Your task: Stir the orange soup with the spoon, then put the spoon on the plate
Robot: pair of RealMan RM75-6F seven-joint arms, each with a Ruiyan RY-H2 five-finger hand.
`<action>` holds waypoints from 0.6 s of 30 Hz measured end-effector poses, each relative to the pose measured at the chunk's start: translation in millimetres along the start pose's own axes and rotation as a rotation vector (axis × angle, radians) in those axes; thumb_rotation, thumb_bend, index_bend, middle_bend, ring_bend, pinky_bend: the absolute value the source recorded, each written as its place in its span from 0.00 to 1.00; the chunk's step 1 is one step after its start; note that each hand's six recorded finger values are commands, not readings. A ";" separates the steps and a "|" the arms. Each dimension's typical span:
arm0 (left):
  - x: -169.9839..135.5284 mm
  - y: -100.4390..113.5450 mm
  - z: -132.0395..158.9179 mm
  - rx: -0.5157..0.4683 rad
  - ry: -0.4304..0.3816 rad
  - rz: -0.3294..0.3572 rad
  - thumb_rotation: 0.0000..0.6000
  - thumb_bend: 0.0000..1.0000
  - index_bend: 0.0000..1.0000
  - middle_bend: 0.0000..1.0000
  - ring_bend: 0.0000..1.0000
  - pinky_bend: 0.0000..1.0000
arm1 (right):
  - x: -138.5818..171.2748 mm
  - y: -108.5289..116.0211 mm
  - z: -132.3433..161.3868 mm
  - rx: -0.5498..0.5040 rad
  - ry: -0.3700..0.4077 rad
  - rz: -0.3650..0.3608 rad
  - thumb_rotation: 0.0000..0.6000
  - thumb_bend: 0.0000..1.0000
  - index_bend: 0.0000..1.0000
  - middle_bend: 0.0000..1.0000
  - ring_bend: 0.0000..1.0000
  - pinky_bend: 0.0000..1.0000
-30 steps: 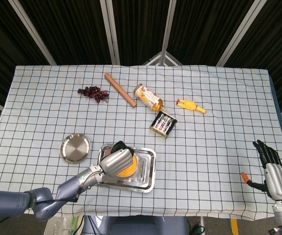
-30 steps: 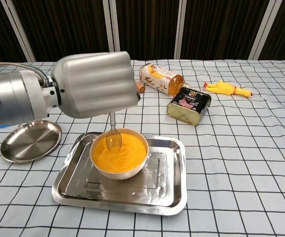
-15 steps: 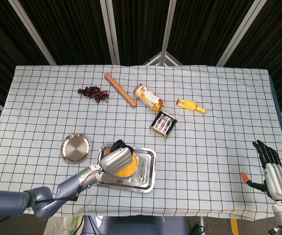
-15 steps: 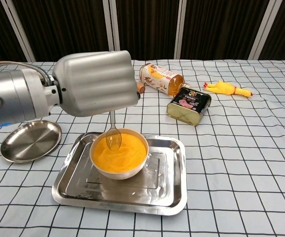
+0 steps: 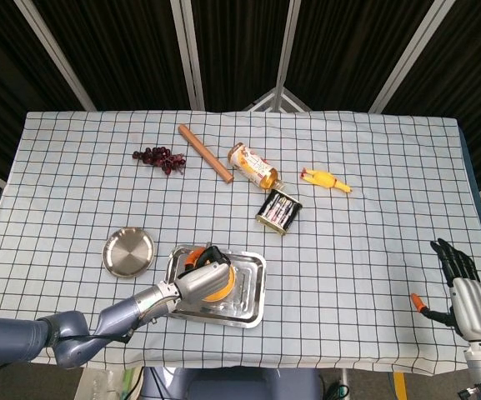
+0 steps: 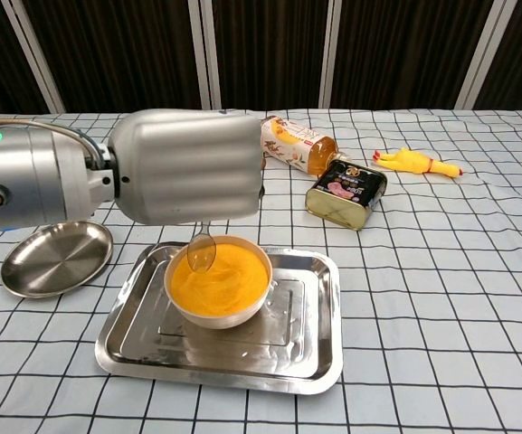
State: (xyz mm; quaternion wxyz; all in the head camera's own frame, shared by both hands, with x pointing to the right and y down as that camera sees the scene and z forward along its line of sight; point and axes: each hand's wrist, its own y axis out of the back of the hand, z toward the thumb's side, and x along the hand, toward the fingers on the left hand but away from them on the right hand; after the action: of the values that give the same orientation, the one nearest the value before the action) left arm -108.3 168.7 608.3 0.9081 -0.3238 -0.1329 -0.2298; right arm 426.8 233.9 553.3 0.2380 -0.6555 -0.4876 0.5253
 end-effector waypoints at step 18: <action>-2.8 0.0 0.8 0.019 0.019 0.002 1.00 0.57 0.81 1.00 1.00 1.00 | -0.1 -0.7 -0.1 0.002 -0.001 0.003 1.00 0.34 0.00 0.00 0.00 0.00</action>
State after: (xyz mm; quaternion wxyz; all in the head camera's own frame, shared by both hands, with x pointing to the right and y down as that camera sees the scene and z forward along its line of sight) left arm -110.7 170.1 607.8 0.9127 -0.3129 -0.1259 -0.2306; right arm 426.6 234.1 553.9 0.2377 -0.6557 -0.4862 0.5264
